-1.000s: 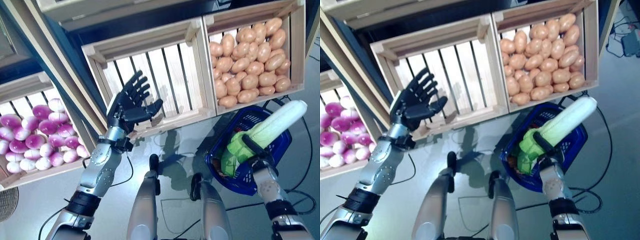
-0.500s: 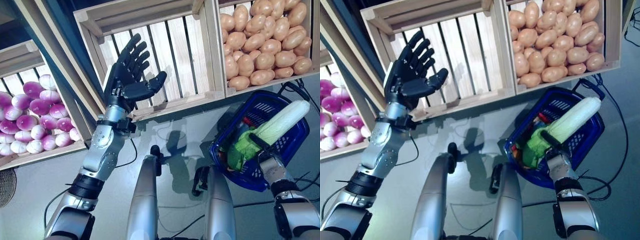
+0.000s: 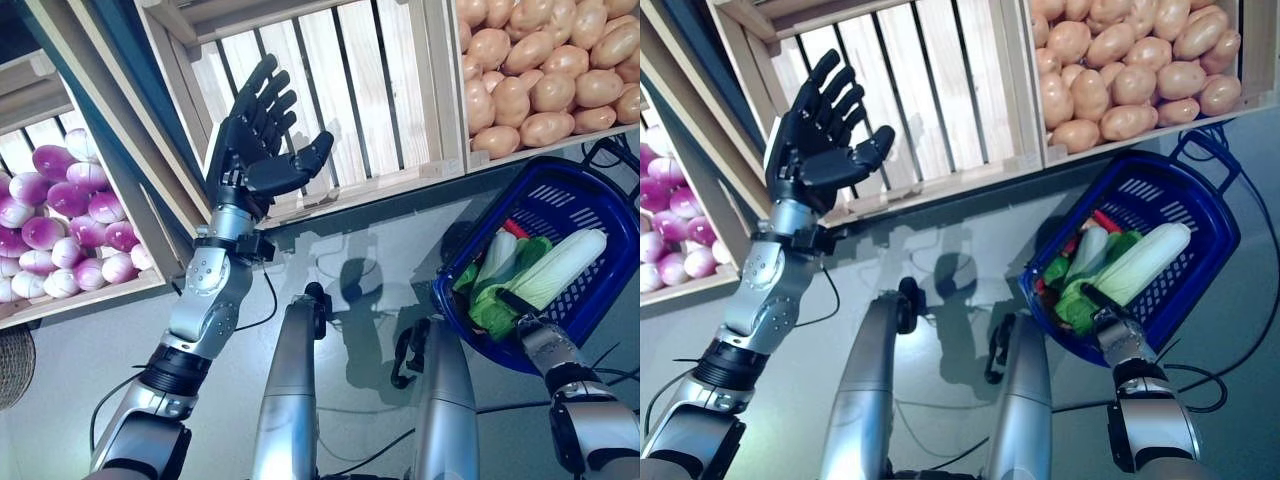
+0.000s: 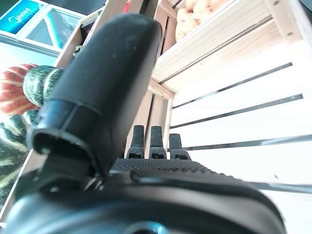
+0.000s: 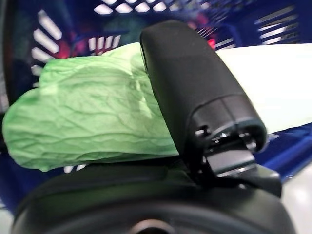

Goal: Put vegetables into the basket

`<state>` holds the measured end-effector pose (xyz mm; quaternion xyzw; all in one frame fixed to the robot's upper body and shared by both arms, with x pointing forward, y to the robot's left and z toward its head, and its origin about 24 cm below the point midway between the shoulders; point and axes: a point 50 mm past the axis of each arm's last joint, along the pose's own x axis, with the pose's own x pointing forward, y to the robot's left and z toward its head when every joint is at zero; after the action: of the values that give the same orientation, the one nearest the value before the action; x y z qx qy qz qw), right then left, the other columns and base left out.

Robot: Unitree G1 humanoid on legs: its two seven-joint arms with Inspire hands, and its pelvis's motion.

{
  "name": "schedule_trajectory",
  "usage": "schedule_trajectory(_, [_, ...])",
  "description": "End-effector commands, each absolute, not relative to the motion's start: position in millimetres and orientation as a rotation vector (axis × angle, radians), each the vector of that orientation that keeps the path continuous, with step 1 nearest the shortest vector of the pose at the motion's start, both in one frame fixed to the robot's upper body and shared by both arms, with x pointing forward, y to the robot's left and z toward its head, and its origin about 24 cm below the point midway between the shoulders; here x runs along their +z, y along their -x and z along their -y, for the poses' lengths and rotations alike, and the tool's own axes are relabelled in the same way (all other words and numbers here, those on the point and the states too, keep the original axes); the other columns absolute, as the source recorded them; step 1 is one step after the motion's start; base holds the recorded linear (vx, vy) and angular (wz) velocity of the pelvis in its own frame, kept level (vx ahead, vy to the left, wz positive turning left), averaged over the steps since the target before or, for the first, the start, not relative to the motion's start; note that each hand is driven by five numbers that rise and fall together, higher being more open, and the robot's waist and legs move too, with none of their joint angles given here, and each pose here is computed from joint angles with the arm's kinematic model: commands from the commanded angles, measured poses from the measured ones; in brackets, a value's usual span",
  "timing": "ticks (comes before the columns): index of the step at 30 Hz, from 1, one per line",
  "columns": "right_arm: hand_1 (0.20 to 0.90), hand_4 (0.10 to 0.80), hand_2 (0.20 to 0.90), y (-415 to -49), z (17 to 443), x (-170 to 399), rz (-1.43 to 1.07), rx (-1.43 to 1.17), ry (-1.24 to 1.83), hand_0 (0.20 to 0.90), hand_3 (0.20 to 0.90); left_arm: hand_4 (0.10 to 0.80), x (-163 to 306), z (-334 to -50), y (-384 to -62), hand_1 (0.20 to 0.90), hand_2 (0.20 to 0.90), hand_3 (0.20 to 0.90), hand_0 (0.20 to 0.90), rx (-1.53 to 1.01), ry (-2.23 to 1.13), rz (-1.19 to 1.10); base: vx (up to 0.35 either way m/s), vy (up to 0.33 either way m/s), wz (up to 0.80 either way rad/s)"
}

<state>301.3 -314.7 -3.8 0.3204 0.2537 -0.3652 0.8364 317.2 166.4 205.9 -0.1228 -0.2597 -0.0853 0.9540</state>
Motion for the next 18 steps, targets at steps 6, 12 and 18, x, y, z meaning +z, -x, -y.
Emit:
schedule_trajectory(6, [0.9, 0.8, 0.9, -305, 334, 15, -0.501, -0.814, -0.57, 0.9, 0.9, 0.8, 265, -142, -296, 0.9, 0.9, 0.9, 0.9, -0.319, 0.326, 0.803, 0.016, 0.051, -0.01])
schedule_trajectory(12, [0.9, 0.8, 0.9, -298, 336, 8, -0.539, -0.864, -0.511, 0.9, 0.9, 0.8, 259, -138, -295, 0.9, 0.9, 0.9, 0.9, -0.369, 0.329, 0.782, 0.025, 0.009, 0.0])
schedule_trajectory(18, [0.9, 0.8, 0.9, -287, 345, 5, -0.59, -0.974, -0.333, 0.9, 0.9, 0.8, 256, -136, -292, 0.9, 0.9, 0.9, 0.9, -0.46, 0.376, 0.783, 0.022, 0.011, 0.0])
